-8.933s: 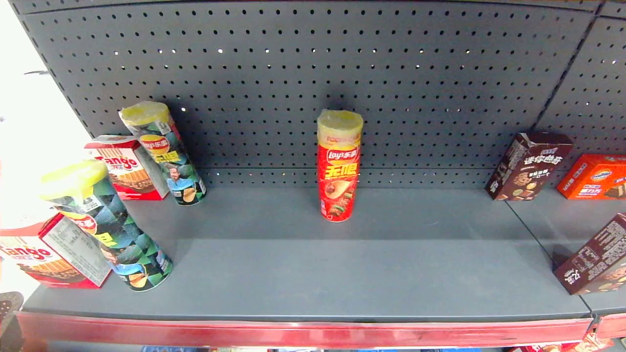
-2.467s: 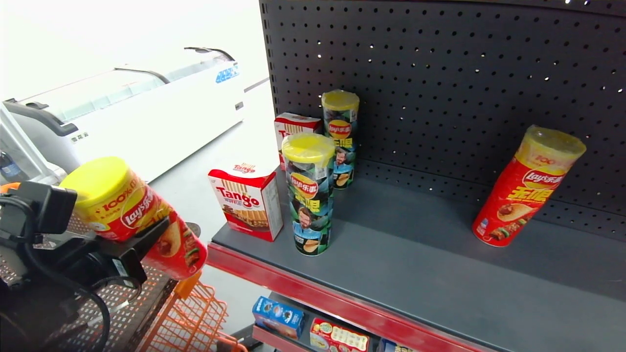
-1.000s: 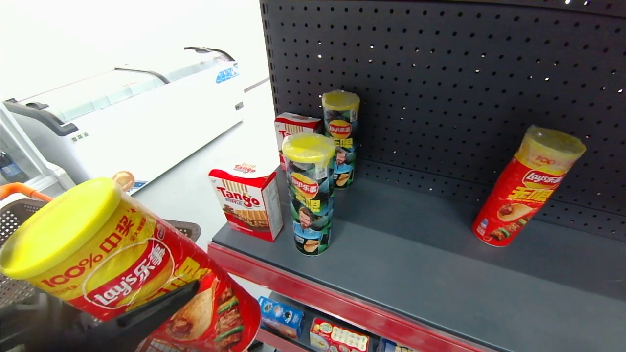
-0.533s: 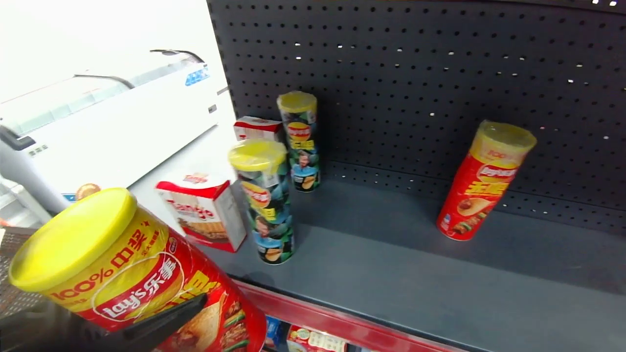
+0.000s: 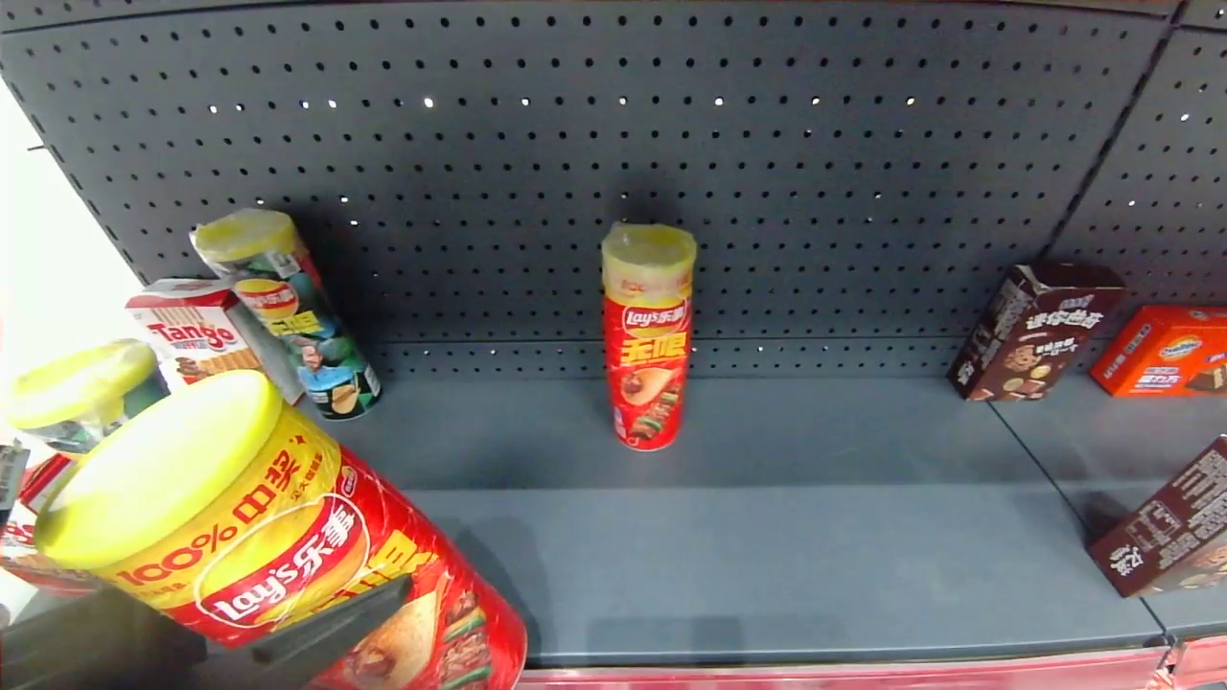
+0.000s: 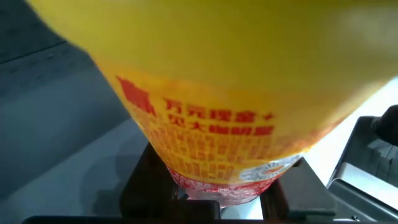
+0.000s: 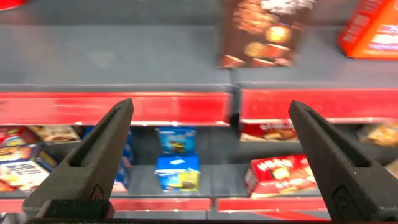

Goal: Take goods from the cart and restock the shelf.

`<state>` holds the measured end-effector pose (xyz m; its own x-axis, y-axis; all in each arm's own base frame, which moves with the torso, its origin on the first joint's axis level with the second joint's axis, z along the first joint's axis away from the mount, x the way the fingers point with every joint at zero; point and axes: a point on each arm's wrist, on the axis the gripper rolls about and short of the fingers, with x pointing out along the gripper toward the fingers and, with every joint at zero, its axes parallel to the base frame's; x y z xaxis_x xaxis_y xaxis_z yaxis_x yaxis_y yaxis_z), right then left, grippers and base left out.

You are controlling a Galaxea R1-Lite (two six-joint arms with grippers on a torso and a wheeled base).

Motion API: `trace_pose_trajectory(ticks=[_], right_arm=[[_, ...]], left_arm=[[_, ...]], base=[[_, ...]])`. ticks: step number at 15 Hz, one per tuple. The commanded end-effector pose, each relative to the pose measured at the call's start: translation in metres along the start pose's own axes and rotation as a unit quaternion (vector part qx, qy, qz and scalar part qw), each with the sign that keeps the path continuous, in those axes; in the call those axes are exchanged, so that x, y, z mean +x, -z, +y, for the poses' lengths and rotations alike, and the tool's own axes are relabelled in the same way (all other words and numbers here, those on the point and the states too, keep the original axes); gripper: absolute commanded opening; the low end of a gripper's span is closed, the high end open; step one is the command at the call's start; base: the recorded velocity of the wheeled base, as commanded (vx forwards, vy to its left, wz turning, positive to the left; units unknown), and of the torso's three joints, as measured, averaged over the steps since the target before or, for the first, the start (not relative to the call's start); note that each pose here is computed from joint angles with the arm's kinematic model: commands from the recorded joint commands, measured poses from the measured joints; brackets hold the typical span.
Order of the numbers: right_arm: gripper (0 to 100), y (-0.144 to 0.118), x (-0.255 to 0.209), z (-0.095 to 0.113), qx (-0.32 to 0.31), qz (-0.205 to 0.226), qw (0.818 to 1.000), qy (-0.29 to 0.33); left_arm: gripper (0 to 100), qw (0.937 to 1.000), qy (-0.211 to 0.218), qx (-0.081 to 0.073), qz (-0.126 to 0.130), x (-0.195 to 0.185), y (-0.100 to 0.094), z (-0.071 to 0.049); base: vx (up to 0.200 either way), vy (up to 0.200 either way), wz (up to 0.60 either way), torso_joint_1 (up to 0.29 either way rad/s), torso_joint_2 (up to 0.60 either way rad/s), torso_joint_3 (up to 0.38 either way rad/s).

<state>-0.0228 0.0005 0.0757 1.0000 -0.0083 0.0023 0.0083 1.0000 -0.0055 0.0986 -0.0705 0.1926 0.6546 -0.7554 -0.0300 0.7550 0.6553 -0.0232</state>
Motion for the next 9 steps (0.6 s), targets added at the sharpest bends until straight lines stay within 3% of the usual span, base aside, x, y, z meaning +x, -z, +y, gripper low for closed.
trace_pose_trajectory(ticks=[1, 8, 9], right_arm=[[100, -0.0001, 0.0001, 0.0000, 0.000, 0.000, 1.000, 0.000], [100, 0.0000, 0.0001, 0.0000, -0.001, 0.001, 1.000, -0.001], [100, 0.0000, 0.0001, 0.0000, -0.002, 0.001, 1.000, -0.001]], left_arm=[[0, 1.0000, -0.001, -0.001, 0.000, -0.0003, 0.0004, 0.0001], [0, 0.9997, -0.024, -0.003, -0.005, -0.0028, -0.0014, 0.0054], [0, 0.9997, -0.026, -0.004, -0.005, -0.0033, -0.0012, 0.0058]], base=[[0.000, 0.000, 0.00, 0.000, 0.00, 0.000], [0.000, 0.000, 0.00, 0.000, 0.00, 0.000], [0.000, 0.000, 0.60, 0.002, 0.00, 0.002]])
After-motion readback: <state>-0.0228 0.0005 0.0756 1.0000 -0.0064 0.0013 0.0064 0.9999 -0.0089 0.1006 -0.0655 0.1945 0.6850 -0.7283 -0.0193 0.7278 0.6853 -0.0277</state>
